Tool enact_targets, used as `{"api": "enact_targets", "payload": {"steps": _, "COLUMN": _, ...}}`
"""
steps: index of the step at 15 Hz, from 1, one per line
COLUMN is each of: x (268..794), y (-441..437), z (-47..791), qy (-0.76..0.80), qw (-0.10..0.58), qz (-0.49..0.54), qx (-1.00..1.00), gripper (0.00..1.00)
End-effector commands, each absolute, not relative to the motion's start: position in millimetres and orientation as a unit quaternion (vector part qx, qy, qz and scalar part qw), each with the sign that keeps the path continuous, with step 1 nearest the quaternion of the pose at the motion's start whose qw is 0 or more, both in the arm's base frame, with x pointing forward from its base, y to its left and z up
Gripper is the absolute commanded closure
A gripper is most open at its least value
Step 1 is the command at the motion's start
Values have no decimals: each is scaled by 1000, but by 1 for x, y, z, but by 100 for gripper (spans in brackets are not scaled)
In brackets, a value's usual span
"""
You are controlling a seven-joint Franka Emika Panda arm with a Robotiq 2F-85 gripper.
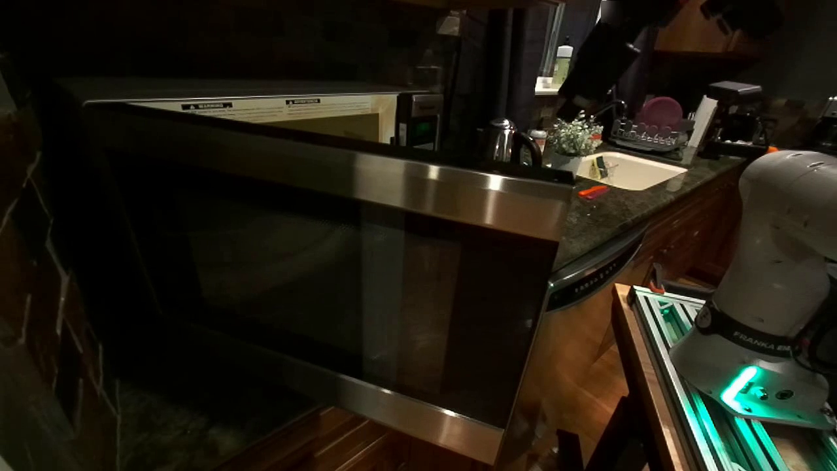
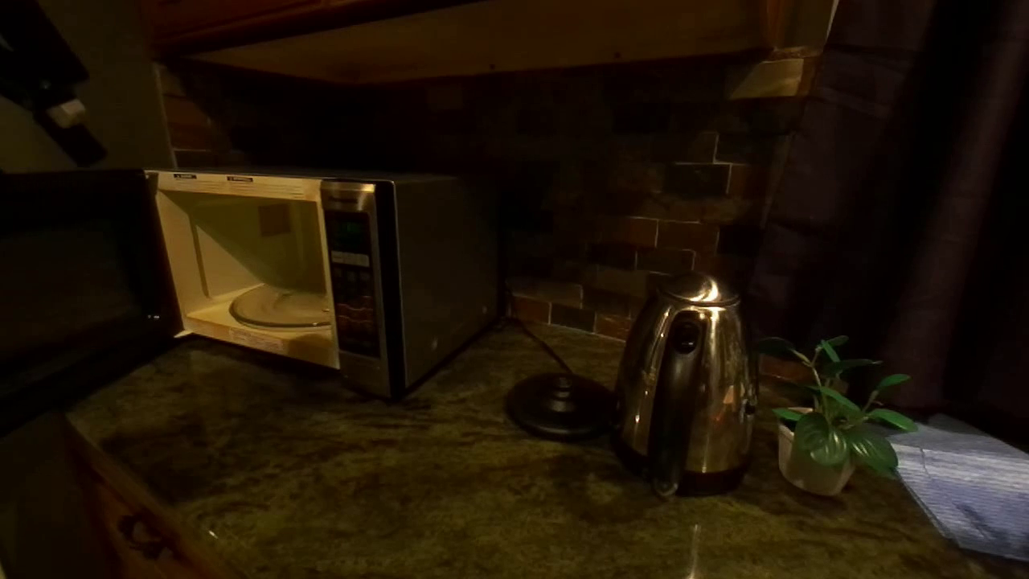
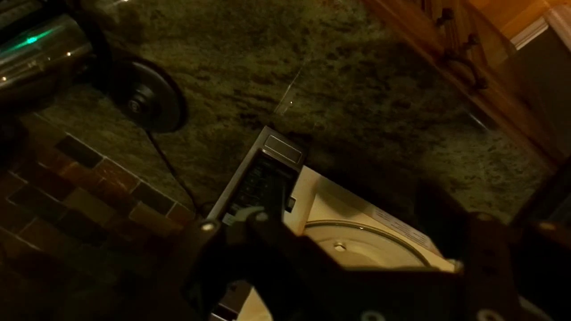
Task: Open the microwave door
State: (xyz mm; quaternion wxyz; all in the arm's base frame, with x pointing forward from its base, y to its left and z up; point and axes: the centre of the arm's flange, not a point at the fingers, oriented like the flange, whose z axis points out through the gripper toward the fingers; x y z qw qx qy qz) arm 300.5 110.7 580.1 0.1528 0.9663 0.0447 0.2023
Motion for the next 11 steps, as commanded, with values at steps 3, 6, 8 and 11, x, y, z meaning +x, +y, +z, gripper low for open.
{"api": "enact_targets", "payload": {"steps": 3, "x": 282, "y": 108, "z": 591, "qy": 98, "qw": 143, "qz": 217, "qx": 961, "gripper": 2}}
{"api": "enact_targets", "payload": {"steps": 6, "x": 279, "y": 107, "z": 590, "qy": 106, "qw": 142, "qz": 217, "qx": 960, "gripper": 1}}
{"api": "enact_targets", "payload": {"steps": 8, "x": 279, "y": 107, "z": 589, "qy": 107, "qw": 142, "qz": 216, "qx": 960, "gripper": 1}}
{"api": "enact_targets", "payload": {"steps": 11, "x": 279, "y": 107, "z": 589, "qy": 108, "qw": 142, "qz": 216, "qx": 960, "gripper": 1}}
